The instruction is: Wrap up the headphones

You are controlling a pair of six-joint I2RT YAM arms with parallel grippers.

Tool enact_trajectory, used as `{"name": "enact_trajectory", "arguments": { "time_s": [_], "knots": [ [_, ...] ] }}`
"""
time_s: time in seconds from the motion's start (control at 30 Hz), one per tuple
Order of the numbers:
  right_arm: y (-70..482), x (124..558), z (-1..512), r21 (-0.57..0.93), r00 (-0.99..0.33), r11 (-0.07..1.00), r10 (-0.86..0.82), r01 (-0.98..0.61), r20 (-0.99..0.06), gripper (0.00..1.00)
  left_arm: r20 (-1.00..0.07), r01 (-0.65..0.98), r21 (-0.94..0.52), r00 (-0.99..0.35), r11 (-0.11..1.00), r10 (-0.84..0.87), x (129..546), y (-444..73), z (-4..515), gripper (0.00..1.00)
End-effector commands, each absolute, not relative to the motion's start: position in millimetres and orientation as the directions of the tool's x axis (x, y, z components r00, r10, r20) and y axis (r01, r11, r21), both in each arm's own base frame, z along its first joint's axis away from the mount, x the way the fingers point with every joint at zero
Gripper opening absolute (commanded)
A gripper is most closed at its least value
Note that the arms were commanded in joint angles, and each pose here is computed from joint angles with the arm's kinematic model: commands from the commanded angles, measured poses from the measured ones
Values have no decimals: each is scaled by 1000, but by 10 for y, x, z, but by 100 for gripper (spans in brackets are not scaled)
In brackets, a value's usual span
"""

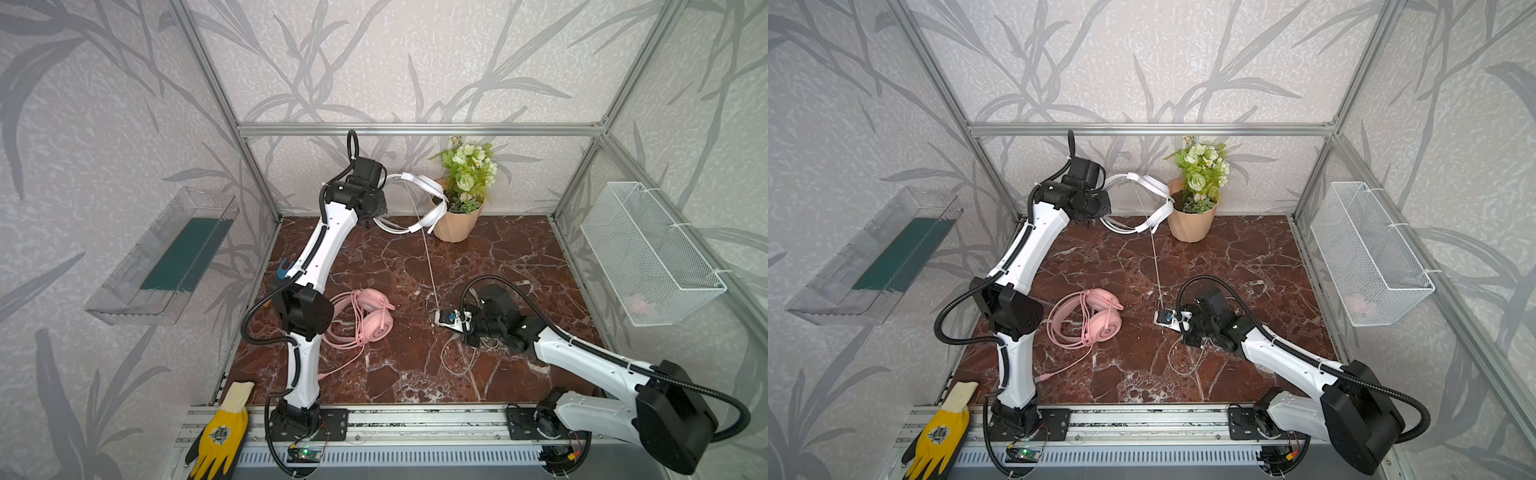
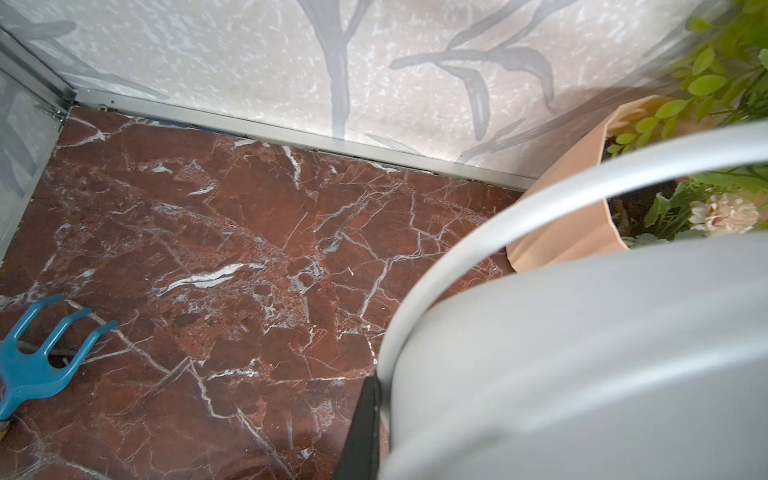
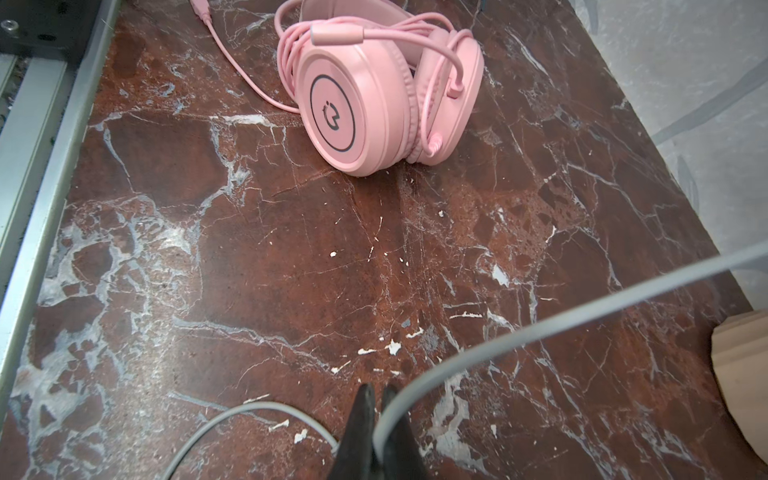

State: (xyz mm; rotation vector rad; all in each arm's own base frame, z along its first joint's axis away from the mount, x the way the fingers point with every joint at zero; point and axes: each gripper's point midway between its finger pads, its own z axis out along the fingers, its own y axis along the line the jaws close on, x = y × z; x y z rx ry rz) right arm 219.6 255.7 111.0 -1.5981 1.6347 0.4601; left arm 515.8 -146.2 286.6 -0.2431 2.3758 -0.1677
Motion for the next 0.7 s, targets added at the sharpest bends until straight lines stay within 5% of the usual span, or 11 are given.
{"name": "enact_trajectory", "arguments": {
  "time_s": [0.0, 0.4, 0.67],
  "knots": [
    [2551, 2106, 1022, -221, 93, 98, -693, -970, -715, 9, -729, -146, -291, -606, 945, -318, 5258, -1434, 3313, 0],
    [2629, 2078, 1461, -317, 245, -16, -672, -948, -699, 0, -721, -135, -209, -648, 969, -246, 5307, -1523, 2984, 0],
    [2592, 2210, 1870, -354, 381, -209, -754, -912, -536, 0, -716, -48, -58, -694, 997, -75, 5272, -1743, 2715, 0]
  ]
}}
